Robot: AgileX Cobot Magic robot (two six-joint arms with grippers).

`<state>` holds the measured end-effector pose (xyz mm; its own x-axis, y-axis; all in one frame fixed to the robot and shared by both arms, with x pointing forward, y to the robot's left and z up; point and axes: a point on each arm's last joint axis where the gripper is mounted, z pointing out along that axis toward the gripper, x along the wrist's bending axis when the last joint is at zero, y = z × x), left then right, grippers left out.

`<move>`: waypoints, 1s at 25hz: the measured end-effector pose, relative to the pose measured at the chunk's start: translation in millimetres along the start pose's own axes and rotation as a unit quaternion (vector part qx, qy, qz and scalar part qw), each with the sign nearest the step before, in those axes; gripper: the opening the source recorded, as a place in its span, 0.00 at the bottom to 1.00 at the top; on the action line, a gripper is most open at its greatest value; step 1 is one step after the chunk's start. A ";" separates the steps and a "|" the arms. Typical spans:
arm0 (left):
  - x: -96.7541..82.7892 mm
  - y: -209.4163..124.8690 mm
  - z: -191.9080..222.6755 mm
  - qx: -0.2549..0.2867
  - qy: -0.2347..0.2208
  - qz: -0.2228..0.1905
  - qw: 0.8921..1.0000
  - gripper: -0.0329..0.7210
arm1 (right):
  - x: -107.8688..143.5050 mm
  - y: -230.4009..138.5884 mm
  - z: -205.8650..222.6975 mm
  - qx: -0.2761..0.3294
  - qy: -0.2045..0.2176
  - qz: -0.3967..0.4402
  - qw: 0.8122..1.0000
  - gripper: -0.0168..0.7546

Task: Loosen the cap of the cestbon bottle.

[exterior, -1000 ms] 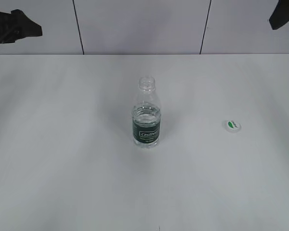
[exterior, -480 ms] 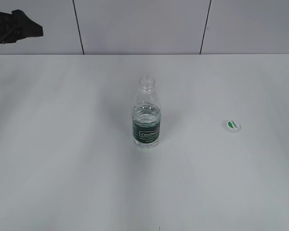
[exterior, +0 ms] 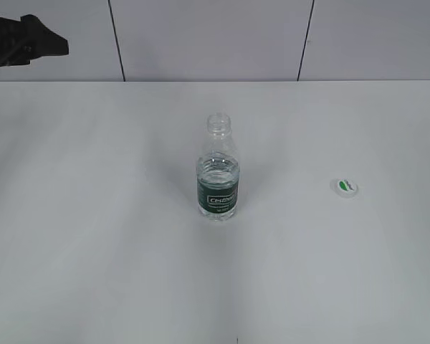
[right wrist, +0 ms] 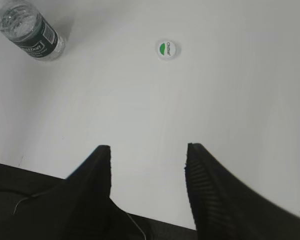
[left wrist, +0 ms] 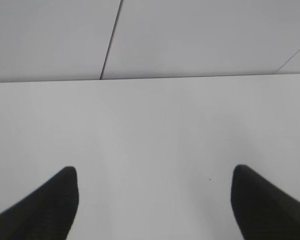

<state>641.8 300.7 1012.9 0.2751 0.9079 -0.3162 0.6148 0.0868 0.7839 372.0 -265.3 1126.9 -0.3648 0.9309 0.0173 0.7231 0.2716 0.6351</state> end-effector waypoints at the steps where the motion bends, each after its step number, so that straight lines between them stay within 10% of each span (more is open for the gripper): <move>1: -0.7 -0.2 0.0 0.001 -0.004 0.000 1.000 0.80 | 3.1 -9.0 -9.8 -0.025 -0.005 -0.006 1.000 0.51; 14: -4.7 -1.6 -0.1 0.009 -0.026 0.000 1.000 0.80 | 21.0 -110.9 -13.5 -0.115 -0.024 -0.022 0.993 0.51; 25: -6.9 -2.4 -0.3 0.013 -0.038 0.000 0.999 0.80 | 23.9 -124.8 -26.8 -0.183 -0.045 -0.032 0.981 0.51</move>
<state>638.2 294.3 1013.4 0.3300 0.8740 -0.3568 0.6335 0.0752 0.7701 257.3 -283.5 1068.7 -0.3366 0.9374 -0.0899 0.4347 0.2394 0.8682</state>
